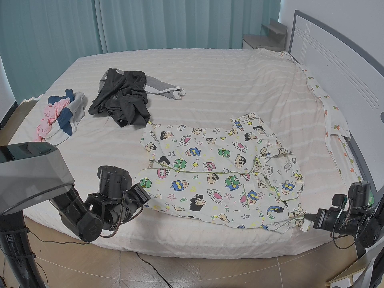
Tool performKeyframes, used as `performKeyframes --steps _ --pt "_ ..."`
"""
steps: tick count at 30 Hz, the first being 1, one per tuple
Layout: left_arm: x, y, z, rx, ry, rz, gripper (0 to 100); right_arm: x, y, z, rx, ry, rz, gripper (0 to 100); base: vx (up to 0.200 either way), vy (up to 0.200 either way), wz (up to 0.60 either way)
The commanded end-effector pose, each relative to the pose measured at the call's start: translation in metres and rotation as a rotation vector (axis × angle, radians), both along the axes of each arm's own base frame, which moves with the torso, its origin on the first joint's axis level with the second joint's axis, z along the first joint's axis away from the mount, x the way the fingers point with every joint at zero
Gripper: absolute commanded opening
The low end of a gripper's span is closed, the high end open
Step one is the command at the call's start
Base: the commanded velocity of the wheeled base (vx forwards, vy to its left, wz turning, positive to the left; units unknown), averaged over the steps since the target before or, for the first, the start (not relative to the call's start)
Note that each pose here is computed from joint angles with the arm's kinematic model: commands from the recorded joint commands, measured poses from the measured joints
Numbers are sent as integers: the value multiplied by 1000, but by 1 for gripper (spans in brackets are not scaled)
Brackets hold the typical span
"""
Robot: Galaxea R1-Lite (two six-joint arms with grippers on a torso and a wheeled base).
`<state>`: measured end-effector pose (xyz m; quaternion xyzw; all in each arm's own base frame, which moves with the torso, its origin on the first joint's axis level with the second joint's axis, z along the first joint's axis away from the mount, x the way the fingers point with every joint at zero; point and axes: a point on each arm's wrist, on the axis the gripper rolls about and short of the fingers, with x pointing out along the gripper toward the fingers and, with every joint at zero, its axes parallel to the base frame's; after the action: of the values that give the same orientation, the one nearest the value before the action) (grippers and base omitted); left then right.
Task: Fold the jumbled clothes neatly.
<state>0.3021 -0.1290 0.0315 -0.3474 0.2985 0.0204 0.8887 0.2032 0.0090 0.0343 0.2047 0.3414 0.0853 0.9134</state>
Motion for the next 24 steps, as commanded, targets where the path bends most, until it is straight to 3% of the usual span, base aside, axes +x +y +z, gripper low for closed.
performKeyframes --steps 1,8,24 --pt "20 -1 17 -28 -68 20 0 21 0 9 5 -80 -5 0 0 0 0" --pt "46 -3 30 -25 -63 45 0 63 0 17 7 -179 -9 0 0 0 0" --pt "100 -10 13 9 -17 76 0 145 -5 5 -9 -292 -57 0 0 0 0"
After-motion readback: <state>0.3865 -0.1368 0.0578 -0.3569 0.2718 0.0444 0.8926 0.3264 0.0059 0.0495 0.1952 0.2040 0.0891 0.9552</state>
